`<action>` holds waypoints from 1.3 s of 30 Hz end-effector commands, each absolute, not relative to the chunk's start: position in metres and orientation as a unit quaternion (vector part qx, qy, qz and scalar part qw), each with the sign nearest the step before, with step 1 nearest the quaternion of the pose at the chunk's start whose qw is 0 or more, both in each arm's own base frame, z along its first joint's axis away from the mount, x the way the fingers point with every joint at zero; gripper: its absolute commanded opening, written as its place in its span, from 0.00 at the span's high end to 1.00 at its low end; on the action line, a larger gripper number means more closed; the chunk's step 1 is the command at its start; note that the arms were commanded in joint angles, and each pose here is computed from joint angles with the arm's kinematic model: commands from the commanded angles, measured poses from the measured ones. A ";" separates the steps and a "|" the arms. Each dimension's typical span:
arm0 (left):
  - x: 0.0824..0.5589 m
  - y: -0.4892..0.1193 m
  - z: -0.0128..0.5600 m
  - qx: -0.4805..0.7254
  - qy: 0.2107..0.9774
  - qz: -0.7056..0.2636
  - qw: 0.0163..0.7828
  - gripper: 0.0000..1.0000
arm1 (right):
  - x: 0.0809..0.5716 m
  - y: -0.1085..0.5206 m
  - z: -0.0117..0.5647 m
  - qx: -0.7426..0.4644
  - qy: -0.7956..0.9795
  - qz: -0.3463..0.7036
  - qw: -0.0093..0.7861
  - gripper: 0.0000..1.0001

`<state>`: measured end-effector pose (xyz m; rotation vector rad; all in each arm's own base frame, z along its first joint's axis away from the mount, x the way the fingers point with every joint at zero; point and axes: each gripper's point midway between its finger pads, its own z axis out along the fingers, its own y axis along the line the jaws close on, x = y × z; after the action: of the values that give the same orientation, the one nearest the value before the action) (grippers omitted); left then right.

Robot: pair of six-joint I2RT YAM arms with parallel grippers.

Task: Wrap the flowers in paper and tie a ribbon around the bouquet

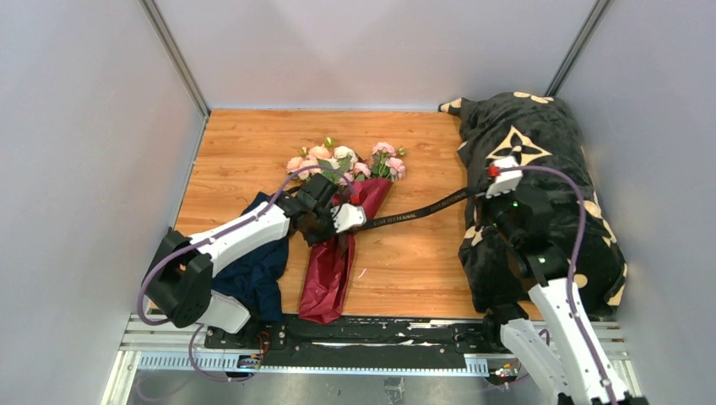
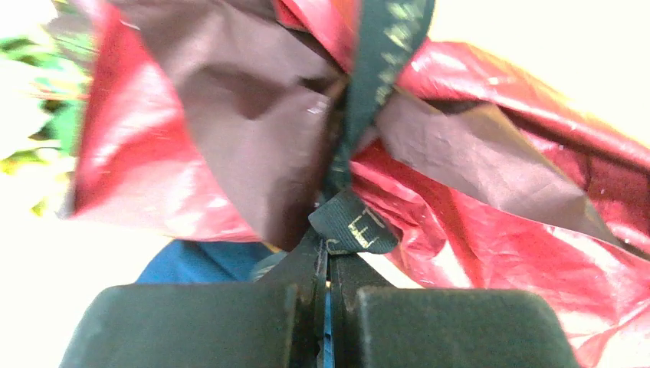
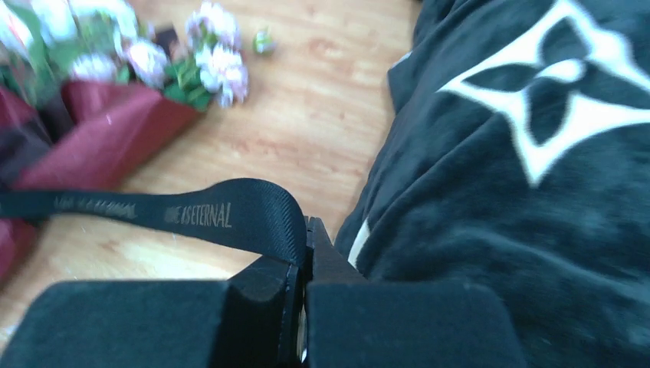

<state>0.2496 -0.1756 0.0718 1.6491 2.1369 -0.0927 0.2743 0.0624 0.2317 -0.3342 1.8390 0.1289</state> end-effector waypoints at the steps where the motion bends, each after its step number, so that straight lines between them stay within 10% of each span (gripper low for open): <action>1: 0.261 -0.186 0.105 0.566 0.775 -0.037 0.280 1.00 | 0.269 0.061 0.320 -0.083 0.705 0.130 0.692 1.00; 14: 0.254 -0.030 0.008 0.495 0.835 0.154 0.185 1.00 | 0.279 -0.006 0.446 0.063 0.553 0.164 0.814 1.00; 22: 0.223 0.023 -0.015 0.494 0.828 0.217 0.152 1.00 | 0.302 -0.095 0.390 0.237 0.485 0.324 0.777 1.00; 31: 0.237 0.055 0.011 0.458 0.828 0.270 0.177 1.00 | 0.307 -0.120 0.333 0.267 0.580 0.204 0.742 1.00; 35: 0.241 0.063 0.020 0.446 0.842 0.251 0.169 1.00 | 0.314 -0.103 0.332 0.207 0.620 0.180 0.735 1.00; 39: 0.239 0.026 0.033 0.467 0.842 0.157 0.219 1.00 | 0.325 0.029 0.323 -0.118 0.734 0.116 0.658 0.89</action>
<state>0.2439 0.0547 0.0223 1.2411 2.3708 0.6661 0.3275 -0.0811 0.3285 0.4264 1.4375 0.4002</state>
